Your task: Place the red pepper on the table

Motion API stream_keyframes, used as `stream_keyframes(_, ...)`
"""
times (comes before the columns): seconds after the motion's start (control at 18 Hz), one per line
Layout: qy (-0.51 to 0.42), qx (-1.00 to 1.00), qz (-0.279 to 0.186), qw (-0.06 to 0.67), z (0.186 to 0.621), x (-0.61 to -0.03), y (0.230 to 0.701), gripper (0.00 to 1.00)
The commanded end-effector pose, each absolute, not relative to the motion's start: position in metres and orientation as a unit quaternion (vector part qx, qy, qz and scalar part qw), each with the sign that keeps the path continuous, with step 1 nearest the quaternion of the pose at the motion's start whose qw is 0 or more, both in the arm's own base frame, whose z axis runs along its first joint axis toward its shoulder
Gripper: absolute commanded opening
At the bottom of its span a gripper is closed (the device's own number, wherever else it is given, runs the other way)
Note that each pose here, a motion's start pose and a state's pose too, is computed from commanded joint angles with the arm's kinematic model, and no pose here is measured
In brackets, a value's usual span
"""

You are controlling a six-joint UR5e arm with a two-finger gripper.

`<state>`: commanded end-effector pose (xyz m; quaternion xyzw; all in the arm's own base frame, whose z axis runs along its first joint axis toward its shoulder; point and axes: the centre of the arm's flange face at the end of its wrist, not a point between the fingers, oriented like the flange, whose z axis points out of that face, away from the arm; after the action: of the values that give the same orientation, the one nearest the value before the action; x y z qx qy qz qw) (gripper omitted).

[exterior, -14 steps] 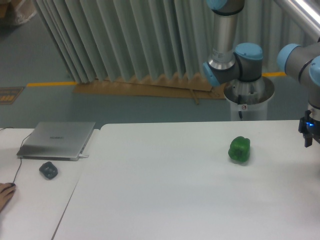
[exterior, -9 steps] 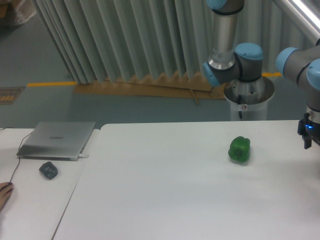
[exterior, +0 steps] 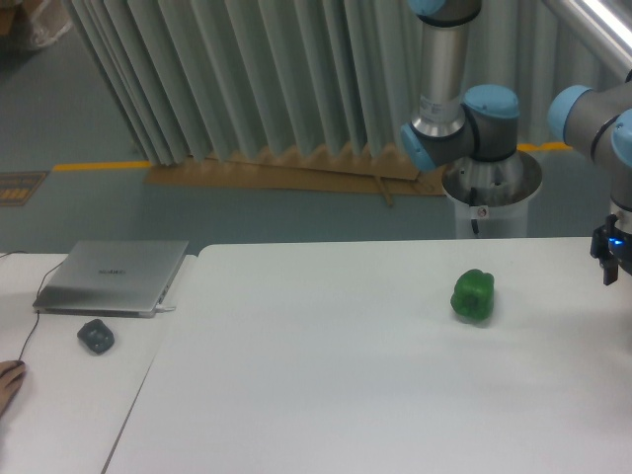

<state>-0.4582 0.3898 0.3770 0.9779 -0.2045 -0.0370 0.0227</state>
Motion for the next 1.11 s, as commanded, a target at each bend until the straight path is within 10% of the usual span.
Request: stream_keyframes(1.11,-0.189,0.981,-0.041,0.022,0.3783,-0.4559,0.3934,1.00)
